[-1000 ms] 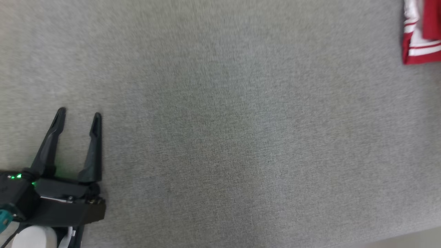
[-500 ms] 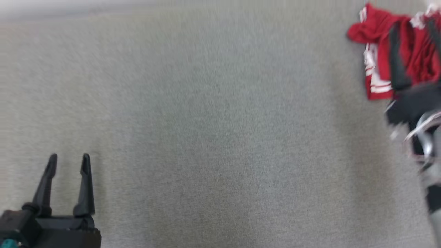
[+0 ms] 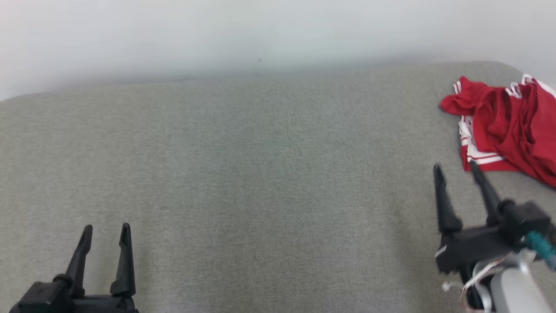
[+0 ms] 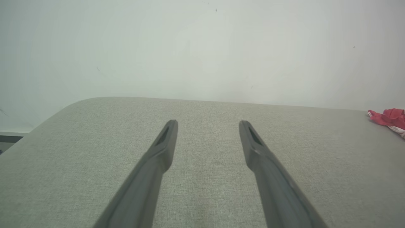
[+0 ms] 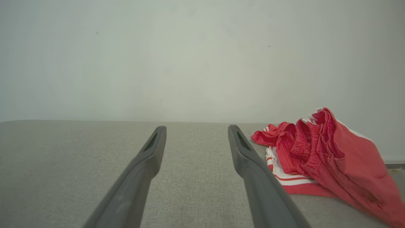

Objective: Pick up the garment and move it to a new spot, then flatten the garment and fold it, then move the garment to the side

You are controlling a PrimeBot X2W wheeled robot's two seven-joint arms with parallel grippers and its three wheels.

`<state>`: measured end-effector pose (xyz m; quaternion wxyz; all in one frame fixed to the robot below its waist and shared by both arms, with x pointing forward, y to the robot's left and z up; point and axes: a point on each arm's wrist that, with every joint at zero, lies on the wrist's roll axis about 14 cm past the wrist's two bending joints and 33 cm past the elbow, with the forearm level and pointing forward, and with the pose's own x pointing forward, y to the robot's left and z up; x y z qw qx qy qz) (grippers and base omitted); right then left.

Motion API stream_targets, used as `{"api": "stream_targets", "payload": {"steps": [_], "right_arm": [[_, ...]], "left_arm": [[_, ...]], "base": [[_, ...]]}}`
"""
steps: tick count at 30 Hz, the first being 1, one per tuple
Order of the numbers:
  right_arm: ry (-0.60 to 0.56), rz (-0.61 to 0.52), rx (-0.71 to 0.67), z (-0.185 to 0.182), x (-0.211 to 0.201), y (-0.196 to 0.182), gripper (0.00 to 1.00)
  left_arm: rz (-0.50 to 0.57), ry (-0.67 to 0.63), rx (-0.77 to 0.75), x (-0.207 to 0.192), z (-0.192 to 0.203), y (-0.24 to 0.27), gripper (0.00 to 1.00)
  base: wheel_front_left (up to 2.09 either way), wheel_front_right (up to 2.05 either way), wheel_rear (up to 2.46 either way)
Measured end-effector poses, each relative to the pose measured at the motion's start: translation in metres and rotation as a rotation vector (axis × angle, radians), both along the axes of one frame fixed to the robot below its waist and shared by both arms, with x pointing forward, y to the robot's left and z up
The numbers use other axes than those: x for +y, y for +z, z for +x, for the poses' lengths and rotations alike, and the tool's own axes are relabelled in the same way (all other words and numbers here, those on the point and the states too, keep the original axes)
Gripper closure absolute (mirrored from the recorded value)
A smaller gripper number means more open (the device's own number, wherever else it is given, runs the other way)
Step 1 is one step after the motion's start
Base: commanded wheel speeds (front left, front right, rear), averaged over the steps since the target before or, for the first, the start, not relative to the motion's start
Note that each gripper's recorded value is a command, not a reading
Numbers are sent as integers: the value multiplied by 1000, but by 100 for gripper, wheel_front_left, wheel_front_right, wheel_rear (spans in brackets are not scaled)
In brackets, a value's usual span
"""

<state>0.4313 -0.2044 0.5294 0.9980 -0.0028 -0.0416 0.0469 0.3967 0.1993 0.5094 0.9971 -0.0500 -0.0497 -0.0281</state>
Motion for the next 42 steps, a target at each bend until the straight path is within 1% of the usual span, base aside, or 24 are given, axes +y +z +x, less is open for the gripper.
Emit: {"api": "stream_targets", "payload": {"steps": [6, 15, 22, 37, 38, 42], "right_arm": [[28, 49, 42, -30, 21, -20, 0], [51, 96, 41, -60, 39, -26, 0], [54, 105, 35, -68, 42, -27, 0], [75, 104, 27, -68, 49, -26, 0], [75, 104, 36, -69, 49, -28, 100], [68, 108, 102, -77, 49, -48, 100]], "left_arm": [[-7, 34, 4, 8, -20, 1, 0], [1, 65, 11, 16, -43, -1, 0], [0, 61, 7, 15, -44, 0, 0], [4, 66, 12, 16, -46, -1, 0], [3, 66, 18, 15, -46, -3, 100], [-14, 69, 71, 14, -51, -20, 100]], "base": [[0, 0, 0], [0, 0, 0], [0, 0, 0], [0, 0, 0], [0, 0, 0], [0, 0, 0]]}}
